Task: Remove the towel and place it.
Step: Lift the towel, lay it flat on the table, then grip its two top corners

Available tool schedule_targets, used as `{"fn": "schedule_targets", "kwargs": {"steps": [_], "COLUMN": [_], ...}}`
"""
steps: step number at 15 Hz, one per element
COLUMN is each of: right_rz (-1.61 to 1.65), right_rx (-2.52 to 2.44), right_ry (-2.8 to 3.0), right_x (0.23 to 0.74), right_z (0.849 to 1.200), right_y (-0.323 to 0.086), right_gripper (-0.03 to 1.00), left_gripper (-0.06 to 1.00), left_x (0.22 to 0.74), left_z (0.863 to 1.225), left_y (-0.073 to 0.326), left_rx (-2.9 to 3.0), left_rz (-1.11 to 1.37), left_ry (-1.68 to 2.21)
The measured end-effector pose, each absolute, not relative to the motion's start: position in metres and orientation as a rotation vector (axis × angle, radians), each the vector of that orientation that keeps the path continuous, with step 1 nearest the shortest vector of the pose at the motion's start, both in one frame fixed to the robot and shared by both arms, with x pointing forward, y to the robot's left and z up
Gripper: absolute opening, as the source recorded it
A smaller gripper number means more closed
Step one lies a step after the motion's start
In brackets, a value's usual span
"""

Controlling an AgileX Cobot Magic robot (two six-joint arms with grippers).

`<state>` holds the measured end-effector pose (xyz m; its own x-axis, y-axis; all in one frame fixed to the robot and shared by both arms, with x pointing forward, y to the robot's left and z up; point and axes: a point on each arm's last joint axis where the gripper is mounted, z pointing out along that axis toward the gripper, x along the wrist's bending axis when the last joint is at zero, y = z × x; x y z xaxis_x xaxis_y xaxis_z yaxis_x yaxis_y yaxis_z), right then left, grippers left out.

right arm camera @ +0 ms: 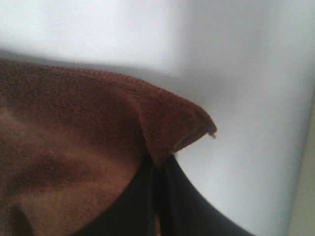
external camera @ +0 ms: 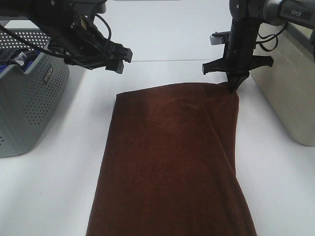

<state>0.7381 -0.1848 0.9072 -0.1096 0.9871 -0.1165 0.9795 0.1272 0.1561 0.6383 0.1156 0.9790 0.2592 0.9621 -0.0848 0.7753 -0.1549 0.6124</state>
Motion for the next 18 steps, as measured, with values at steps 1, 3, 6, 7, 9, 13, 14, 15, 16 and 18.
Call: {"fn": "schedule_targets", "kwargs": {"steps": [1, 3, 6, 7, 9, 13, 14, 15, 16, 18], "right_rz": [0.067, 0.073, 0.066, 0.067, 0.066, 0.07, 0.072, 0.072, 0.074, 0.076], "right_rx": [1.962, 1.969, 1.963, 1.963, 1.964, 1.968, 1.971, 1.971, 1.969, 1.972], "right_ry": [2.213, 2.223, 2.233, 2.233, 2.233, 2.235, 2.236, 2.236, 2.236, 2.237], "right_x": [0.738, 0.737, 0.737, 0.737, 0.737, 0.737, 0.737, 0.737, 0.737, 0.737], "right_z": [0.908, 0.907, 0.907, 0.907, 0.907, 0.907, 0.907, 0.907, 0.907, 0.907], "right_y": [-0.184, -0.183, -0.183, -0.183, -0.183, -0.183, -0.182, -0.182, -0.182, -0.182], "right_gripper": [0.0, 0.0, 0.0, 0.0, 0.0, 0.0, 0.0, 0.0, 0.0, 0.0], "left_gripper": [0.68, 0.68, 0.68, 0.68, 0.68, 0.67, 0.67, 0.67, 0.67, 0.67], "left_x": [0.643, 0.655, 0.671, 0.675, 0.679, 0.684, 0.687, 0.689, 0.691, 0.694], "left_z": [0.97, 0.955, 0.941, 0.931, 0.917, 0.906, 0.899, 0.893, 0.888, 0.885], "left_y": [0.113, 0.108, 0.101, 0.099, 0.097, 0.097, 0.1, 0.103, 0.103, 0.101], "left_rx": [1.987, 1.991, 1.974, 1.995, 2.012, 1.991, 1.964, 1.954, 1.954, 1.931], "left_rz": [0.435, 0.426, 0.401, 0.377, 0.34, 0.303, 0.265, 0.245, 0.237, 0.235], "left_ry": [1.582, 1.596, 1.656, 1.706, 1.767, 1.807, 1.846, 1.866, 1.867, 1.853]}}
